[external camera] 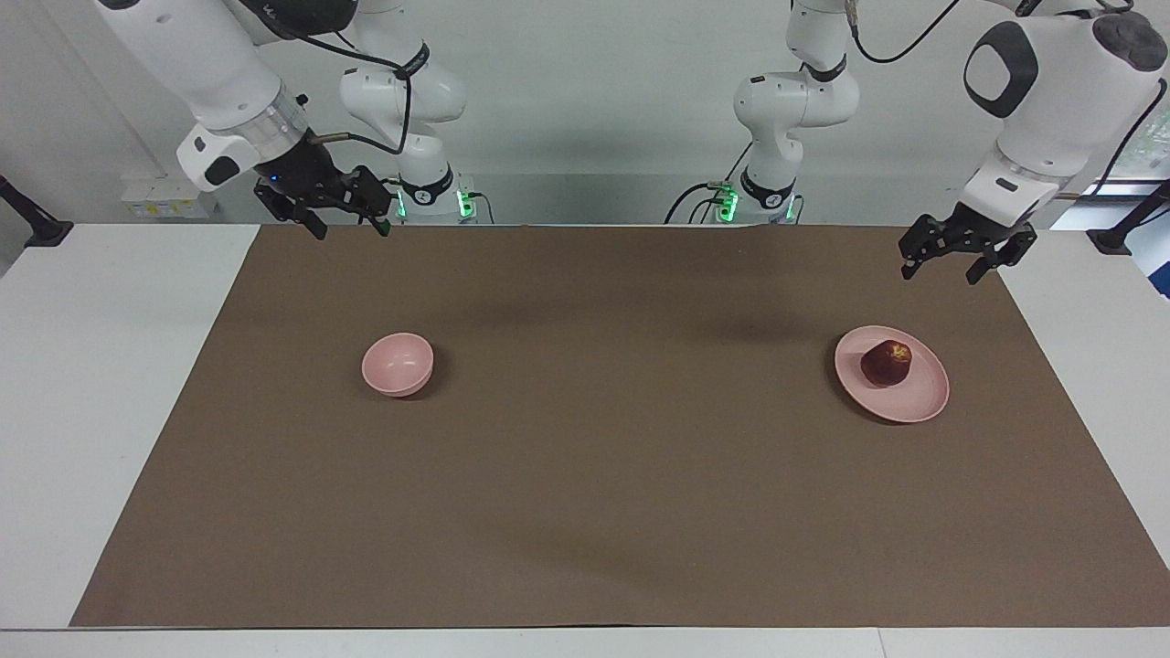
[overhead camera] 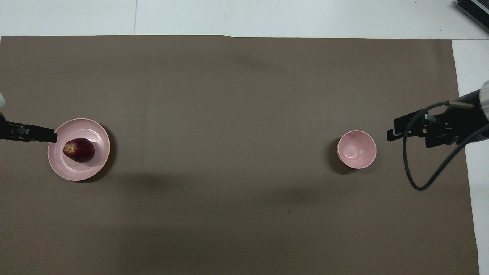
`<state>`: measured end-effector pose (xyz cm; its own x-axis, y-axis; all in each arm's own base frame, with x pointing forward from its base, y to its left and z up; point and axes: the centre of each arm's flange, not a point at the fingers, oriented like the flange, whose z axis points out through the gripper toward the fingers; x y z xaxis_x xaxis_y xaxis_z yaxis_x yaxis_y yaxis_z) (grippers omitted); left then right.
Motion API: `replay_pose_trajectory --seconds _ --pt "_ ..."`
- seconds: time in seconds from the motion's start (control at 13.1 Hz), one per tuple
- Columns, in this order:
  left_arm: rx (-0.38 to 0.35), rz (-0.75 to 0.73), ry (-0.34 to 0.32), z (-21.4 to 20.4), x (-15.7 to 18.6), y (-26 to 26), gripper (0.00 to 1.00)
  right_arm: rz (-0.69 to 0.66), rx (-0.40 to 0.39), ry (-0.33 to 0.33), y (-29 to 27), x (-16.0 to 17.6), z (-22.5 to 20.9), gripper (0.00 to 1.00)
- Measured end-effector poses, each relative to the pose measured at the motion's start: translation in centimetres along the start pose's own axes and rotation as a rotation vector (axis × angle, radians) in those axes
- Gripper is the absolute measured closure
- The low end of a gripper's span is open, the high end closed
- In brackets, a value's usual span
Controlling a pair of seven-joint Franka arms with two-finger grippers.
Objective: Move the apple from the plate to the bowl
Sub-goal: 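Lower the left gripper onto the apple while the right gripper advances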
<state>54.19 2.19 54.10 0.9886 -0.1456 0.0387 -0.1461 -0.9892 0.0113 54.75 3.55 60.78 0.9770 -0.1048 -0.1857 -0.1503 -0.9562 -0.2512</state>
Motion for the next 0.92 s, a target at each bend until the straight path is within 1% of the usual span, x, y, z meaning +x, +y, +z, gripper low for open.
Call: replay_pose_trajectory --seconds 0.23,0.46,0.69,0.77,0.92 --pt "0.005 -0.023 0.020 3.9 -0.5 -1.3 0.00 0.016 0.161 -0.090 -1.0 0.5 3.3 0.00" --pt "0.012 -0.022 0.040 8.1 -1.4 -2.5 0.00 0.051 0.333 -0.151 -2.0 1.6 6.7 0.00" --pt "0.018 -0.011 0.042 12.3 -1.1 -3.5 0.00 0.077 0.454 -0.203 -3.7 3.0 10.3 0.00" --pt "0.017 -0.008 0.029 13.7 -0.8 -3.8 0.00 0.083 0.493 -0.207 -4.5 3.2 10.9 0.00" --pt "0.016 -0.010 0.012 15.9 -0.5 -4.2 0.00 0.079 0.530 -0.188 -6.6 3.3 11.8 0.00"
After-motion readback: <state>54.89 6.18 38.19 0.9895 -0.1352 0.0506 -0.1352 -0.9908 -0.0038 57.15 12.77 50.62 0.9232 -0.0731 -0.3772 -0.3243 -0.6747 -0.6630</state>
